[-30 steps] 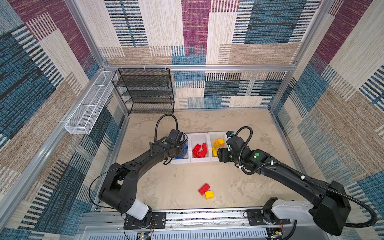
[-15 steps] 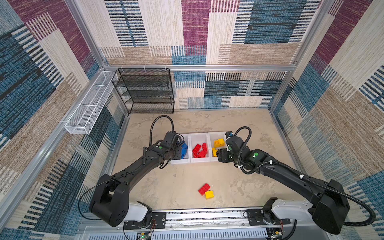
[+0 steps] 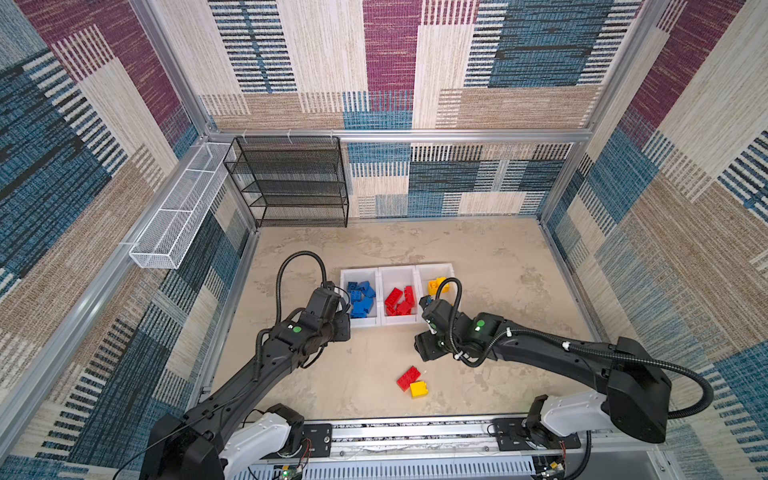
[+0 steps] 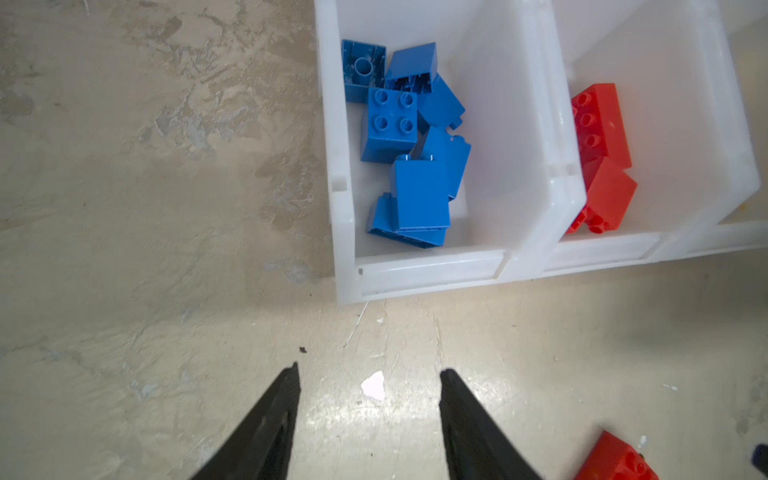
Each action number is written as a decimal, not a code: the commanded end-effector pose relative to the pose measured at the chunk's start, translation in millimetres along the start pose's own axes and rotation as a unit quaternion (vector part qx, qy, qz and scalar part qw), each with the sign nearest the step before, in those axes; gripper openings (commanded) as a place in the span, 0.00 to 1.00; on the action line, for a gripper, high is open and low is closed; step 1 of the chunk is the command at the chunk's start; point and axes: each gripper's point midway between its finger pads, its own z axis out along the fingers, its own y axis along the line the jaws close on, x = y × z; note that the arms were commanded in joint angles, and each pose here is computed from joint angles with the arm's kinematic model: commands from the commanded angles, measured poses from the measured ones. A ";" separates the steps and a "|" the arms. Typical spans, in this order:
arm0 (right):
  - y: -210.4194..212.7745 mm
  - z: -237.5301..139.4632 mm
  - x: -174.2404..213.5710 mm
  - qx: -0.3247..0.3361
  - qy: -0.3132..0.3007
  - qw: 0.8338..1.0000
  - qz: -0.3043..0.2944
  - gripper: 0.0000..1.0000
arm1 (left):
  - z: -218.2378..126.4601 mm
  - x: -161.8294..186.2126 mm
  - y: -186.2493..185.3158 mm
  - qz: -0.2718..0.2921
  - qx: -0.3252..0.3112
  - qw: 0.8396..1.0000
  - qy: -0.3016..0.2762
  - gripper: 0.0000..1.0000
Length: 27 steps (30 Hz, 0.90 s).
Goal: Sort the legos into containers by color
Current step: 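Lower the right gripper onto the red brick near the robot and grasp it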
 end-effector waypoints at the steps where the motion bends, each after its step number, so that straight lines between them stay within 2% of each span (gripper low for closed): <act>1: 19.0 3.2 15.5 -0.015 0.027 0.999 -0.014 0.76 | -1.6 9.4 8.7 -0.025 -0.012 1.000 0.001 0.57; 9: 57.9 10.6 38.0 -0.042 0.054 0.995 -0.078 0.83 | -2.0 18.4 12.6 -0.038 -0.012 0.999 0.002 0.57; 15: 63.5 28.3 54.2 -0.010 0.087 0.989 -0.116 0.84 | -2.0 19.6 12.5 -0.041 -0.010 0.999 0.003 0.58; 23: 53.8 43.3 59.4 0.039 0.105 0.986 -0.125 0.83 | -3.0 23.1 13.9 -0.045 -0.009 0.999 0.003 0.58; 27: 54.3 46.9 59.4 0.040 0.106 0.986 -0.124 0.79 | -3.6 25.1 15.2 -0.047 -0.010 0.999 0.002 0.58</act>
